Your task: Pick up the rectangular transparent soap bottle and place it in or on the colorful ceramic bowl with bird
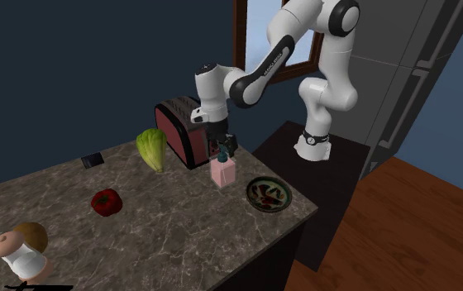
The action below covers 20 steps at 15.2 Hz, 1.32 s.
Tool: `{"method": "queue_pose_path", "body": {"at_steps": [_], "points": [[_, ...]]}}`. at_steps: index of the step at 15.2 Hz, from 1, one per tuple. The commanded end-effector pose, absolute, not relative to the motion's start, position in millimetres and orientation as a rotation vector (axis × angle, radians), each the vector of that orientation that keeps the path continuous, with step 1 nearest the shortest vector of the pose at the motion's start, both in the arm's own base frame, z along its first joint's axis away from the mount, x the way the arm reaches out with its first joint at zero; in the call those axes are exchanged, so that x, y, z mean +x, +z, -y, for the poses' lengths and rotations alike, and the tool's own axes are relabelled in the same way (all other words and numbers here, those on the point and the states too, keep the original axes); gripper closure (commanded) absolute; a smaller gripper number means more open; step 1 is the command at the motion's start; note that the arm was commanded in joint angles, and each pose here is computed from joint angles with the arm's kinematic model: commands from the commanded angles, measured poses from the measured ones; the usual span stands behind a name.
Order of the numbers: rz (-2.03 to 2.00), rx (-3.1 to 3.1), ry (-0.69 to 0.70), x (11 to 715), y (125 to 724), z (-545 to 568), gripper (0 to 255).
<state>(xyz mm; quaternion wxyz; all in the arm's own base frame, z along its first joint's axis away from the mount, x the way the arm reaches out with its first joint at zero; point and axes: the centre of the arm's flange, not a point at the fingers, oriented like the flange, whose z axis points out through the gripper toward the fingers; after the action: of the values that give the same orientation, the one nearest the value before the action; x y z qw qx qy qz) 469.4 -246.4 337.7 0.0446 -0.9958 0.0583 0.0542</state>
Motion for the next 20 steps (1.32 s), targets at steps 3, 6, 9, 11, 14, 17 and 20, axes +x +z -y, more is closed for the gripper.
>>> {"method": "queue_pose_path", "body": {"at_steps": [3,6,9,11,14,17,20], "points": [[-0.178,-3.043,0.165,467.3,331.6,245.9,0],[-0.178,-3.043,0.165,467.3,331.6,245.9,0],[-0.178,-3.043,0.165,467.3,331.7,245.9,255],[-0.178,-3.043,0.165,467.3,331.6,245.8,255],[-0.178,-3.043,0.165,467.3,331.7,245.8,255],[-0.178,-3.043,0.165,467.3,331.8,245.8,255],[-0.178,-3.043,0.165,467.3,342.2,245.9,255]]}}
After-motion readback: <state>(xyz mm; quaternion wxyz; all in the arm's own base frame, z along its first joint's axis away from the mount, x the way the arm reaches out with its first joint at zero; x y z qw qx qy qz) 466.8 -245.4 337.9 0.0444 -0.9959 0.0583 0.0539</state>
